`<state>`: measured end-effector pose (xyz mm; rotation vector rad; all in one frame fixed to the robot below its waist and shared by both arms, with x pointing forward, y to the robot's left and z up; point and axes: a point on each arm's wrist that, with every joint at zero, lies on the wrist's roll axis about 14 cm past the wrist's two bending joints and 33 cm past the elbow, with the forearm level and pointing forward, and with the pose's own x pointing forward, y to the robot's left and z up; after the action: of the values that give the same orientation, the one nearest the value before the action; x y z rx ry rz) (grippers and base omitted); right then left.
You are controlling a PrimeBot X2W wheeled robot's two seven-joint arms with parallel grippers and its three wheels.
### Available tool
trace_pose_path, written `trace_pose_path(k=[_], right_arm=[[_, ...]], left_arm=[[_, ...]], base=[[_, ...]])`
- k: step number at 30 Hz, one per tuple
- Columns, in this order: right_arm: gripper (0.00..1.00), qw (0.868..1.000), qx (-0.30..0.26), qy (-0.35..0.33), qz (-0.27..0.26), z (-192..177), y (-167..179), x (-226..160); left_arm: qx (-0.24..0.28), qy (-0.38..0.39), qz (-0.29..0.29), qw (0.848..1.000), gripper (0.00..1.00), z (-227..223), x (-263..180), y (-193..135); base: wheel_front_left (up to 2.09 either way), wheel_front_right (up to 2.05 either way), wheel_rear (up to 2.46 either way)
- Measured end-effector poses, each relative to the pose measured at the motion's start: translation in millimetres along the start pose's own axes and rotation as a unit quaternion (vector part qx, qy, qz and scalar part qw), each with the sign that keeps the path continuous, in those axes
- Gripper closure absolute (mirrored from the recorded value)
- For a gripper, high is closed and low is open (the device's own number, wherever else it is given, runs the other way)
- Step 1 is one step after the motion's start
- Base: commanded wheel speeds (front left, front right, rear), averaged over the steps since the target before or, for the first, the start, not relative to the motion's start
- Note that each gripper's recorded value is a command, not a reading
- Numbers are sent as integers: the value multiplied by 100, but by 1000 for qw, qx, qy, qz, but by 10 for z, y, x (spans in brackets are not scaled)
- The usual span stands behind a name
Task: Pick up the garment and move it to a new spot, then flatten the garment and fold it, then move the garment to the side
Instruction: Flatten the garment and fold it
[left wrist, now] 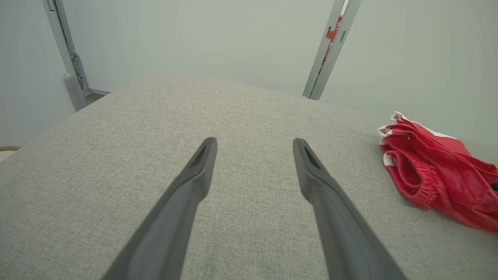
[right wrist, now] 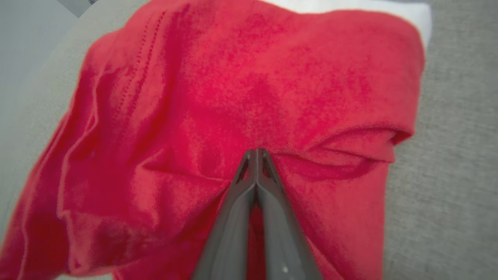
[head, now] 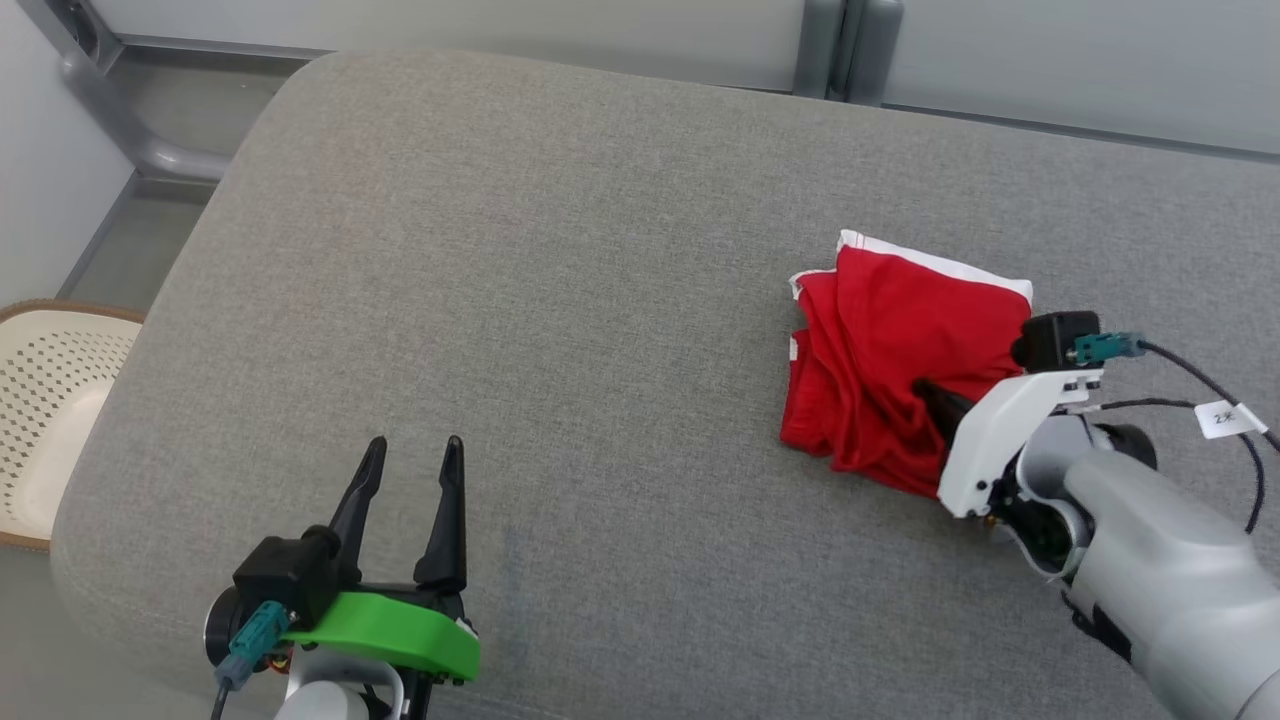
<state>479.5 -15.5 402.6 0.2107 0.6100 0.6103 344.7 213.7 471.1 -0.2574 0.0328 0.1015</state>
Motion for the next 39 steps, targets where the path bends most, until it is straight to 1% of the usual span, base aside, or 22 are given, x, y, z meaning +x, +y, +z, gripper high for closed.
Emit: trace_pose_path(k=[3, 6, 8, 9, 10, 13, 16, 20, 23, 29, 30, 31, 32, 33, 39], right_arm=[[100, 999, 15, -5, 38, -79, 304, 8], [100, 997, 19, -15, 77, -160, 626, -30], [100, 994, 22, -29, 104, -172, 853, -77], [100, 990, 25, -46, 130, -155, 1073, -125], [100, 988, 26, -57, 143, -131, 1178, -157], [100, 983, 20, -86, 159, -62, 1299, -263], [100, 979, 13, -124, 161, 88, 1290, -385], [100, 975, -14, -180, 130, 398, 1020, -611], [100, 965, -33, -240, 102, 699, 817, -879], [100, 944, -67, -322, 21, 963, 332, -1502], [78, 941, -66, -333, 5, 983, 242, -1613], [60, 938, -71, -340, -9, 976, 168, -1711], [36, 935, -73, -345, -21, 971, 106, -1789], [0, 932, -70, -353, -37, 961, 24, -1888], [0, 919, -62, -374, -109, 782, -282, -2304]], left_arm=[[0, -2, 5, 1000, 0, 11, -21, 32], [-2, -2, -2, 1000, 0, 0, -21, -15], [-1, -3, -10, 1000, 0, 3, -9, -58], [-2, -4, -18, 1000, 0, 11, 8, -98], [-1, -6, -21, 1000, 0, 18, 17, -119], [-1, -8, -34, 999, 0, 29, 36, -190], [-2, -9, -44, 999, 0, 31, 35, -245], [0, -20, -57, 998, 0, 92, 46, -316], [2, -27, -64, 998, 0, 134, 31, -353], [8, -48, -86, 995, 0, 269, 70, -485], [9, -50, -89, 995, 0, 286, 81, -505], [9, -54, -94, 994, 0, 307, 92, -533], [9, -56, -97, 994, 0, 323, 101, -555], [9, -59, -99, 993, 0, 342, 110, -581], [8, -66, -118, 991, 0, 383, 151, -728]], base=[[0, 0, 0], [0, 0, 0], [0, 0, 0], [0, 0, 0], [0, 0, 0], [0, 0, 0], [0, 0, 0], [0, 0, 0], [0, 0, 0], [0, 0, 0], [0, 0, 0], [0, 0, 0], [0, 0, 0], [0, 0, 0], [0, 0, 0]])
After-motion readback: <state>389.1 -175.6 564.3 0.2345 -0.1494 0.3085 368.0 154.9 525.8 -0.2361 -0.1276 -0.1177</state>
